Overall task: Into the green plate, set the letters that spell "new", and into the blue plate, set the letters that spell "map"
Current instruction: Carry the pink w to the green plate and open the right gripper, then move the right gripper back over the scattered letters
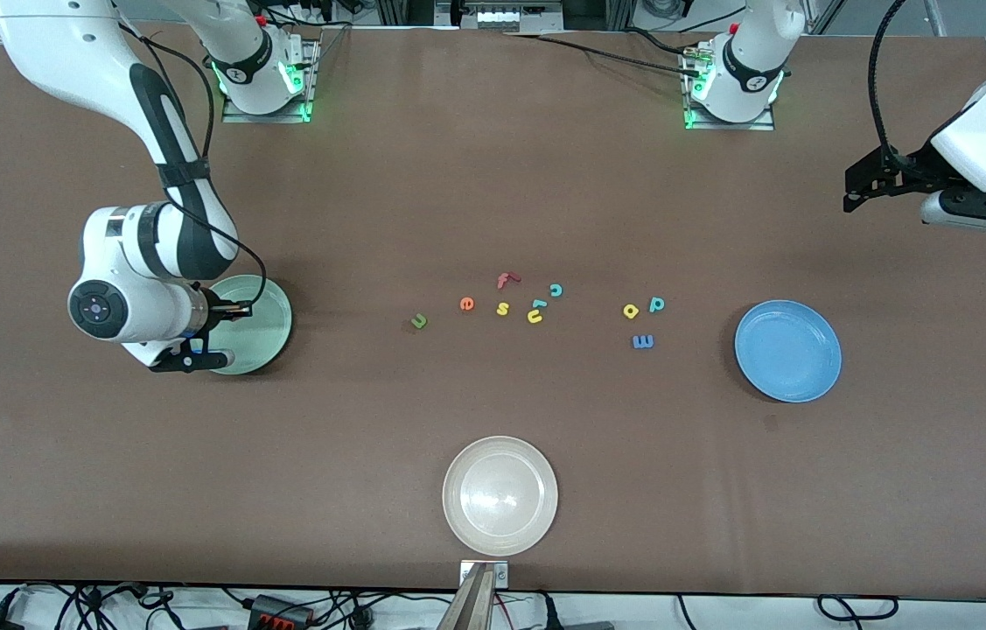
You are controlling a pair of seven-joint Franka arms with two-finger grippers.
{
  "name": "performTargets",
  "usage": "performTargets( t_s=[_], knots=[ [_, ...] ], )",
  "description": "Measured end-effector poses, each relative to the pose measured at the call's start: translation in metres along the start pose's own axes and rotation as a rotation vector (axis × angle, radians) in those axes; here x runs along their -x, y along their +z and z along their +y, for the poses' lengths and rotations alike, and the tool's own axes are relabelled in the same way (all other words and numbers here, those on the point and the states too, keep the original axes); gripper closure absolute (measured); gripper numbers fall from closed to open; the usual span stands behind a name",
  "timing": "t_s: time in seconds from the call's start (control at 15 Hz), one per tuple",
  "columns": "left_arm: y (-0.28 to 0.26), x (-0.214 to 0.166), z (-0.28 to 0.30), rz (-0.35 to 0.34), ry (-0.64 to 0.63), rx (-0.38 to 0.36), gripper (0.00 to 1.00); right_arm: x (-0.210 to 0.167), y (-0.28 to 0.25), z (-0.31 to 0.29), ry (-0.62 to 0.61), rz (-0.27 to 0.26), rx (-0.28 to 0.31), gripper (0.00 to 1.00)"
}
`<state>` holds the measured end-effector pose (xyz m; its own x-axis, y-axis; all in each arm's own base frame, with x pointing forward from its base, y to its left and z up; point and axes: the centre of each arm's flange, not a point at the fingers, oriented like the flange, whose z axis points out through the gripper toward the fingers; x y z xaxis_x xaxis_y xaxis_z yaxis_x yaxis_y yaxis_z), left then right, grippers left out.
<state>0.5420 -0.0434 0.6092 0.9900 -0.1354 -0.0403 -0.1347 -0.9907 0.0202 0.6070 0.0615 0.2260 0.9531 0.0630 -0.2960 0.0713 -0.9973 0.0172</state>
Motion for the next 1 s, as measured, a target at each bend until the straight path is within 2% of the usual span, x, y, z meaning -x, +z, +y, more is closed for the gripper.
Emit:
performTargets(
  t_s=[0.33, 0.4, 0.6, 0.73, 0.87, 1.0],
  knots=[
    [0.0, 0.0, 0.002, 0.0, 0.003, 0.0, 0.0, -0.011, 0.029, 0.003, 0.006, 0.017, 0.01, 0.74],
    [0.0, 0.0, 0.002, 0.0, 0.003, 0.0, 0.0, -0.013, 0.031, 0.004, 0.009, 0.022, 0.01, 0.69],
    [0.0, 0.0, 0.002, 0.0, 0.004, 0.0, 0.0, -0.017, 0.014, 0.005, 0.01, 0.062, 0.008, 0.43],
    [0.0, 0.0, 0.002, 0.0, 0.004, 0.0, 0.0, -0.019, -0.019, 0.005, 0.009, 0.116, 0.002, 0.25],
    [0.0, 0.0, 0.002, 0.0, 0.004, 0.0, 0.0, -0.019, -0.052, 0.003, 0.006, 0.148, -0.002, 0.04],
    [0.0, 0.0, 0.002, 0.0, 0.005, 0.0, 0.0, -0.02, -0.078, -0.004, -0.005, 0.147, -0.004, 0.0]
  ],
)
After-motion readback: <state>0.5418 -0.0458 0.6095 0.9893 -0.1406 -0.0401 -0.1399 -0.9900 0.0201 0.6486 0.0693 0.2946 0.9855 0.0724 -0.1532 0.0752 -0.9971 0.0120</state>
